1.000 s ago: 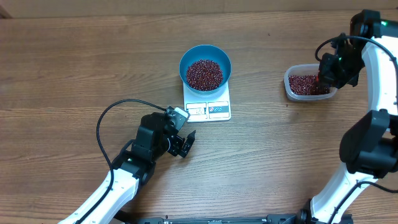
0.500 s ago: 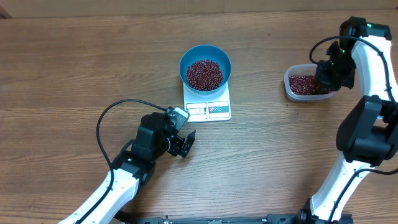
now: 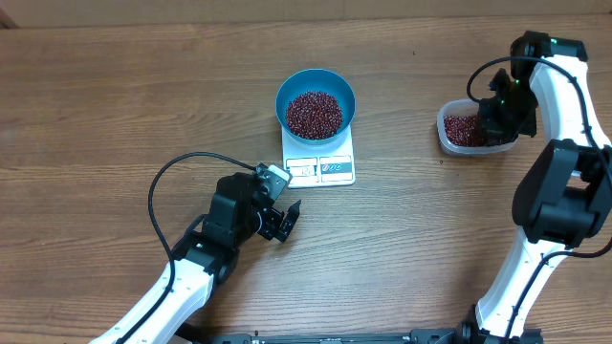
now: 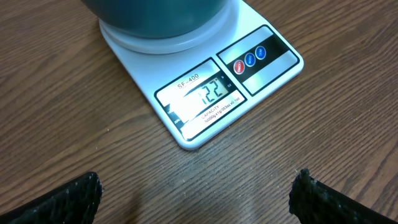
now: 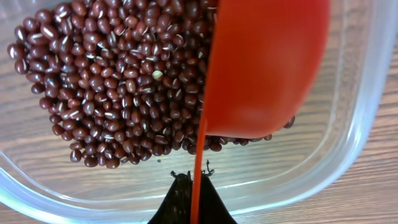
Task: Scoop item into bowl and weigh 150g on scale
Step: 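Lower the scoop into the beans and scoop with the right gripper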
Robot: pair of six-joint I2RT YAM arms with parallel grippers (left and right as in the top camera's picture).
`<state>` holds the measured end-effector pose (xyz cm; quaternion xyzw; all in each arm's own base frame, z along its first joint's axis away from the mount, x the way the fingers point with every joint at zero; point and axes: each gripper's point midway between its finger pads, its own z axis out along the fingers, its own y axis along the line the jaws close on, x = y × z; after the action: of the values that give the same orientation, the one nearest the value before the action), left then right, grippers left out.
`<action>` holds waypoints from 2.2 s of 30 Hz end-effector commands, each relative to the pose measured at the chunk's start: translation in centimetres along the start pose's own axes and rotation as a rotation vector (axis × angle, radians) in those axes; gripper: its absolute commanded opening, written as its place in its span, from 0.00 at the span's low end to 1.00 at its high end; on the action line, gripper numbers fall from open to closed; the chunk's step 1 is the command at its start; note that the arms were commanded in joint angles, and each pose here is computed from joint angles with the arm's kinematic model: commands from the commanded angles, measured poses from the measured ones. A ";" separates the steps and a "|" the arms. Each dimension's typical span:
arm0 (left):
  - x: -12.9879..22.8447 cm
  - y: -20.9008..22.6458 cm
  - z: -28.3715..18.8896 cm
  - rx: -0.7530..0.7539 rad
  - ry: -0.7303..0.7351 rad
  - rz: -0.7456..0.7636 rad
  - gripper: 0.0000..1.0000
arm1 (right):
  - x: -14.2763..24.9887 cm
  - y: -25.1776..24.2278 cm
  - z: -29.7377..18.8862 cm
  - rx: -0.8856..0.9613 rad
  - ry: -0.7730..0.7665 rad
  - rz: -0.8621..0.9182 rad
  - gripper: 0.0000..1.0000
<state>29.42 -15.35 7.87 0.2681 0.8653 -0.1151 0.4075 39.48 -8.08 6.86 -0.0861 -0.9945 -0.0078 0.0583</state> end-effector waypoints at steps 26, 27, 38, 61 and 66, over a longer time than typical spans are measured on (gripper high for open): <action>0.2 -0.1 0.1 0.004 0.004 -0.015 1.00 | 1.0 6.8 0.8 -0.220 0.025 -0.428 0.04; 0.2 -0.1 0.1 0.004 0.004 -0.015 1.00 | 1.1 7.0 0.7 -0.233 0.024 -0.438 0.04; 0.2 -0.1 0.1 0.004 0.004 -0.015 1.00 | 1.1 8.6 0.2 -0.339 0.004 -0.436 0.04; 0.2 -0.1 0.1 0.004 0.004 -0.015 1.00 | 0.3 6.6 -2.1 -0.616 -0.090 -0.308 0.04; 0.2 -0.1 0.1 0.004 0.004 -0.015 0.99 | 0.1 5.5 -2.3 -0.639 -0.101 -0.247 0.04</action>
<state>29.42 -15.35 7.88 0.2681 0.8653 -0.1151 0.4076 40.03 -2.54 8.54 0.0341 -0.9551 -0.2942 0.0000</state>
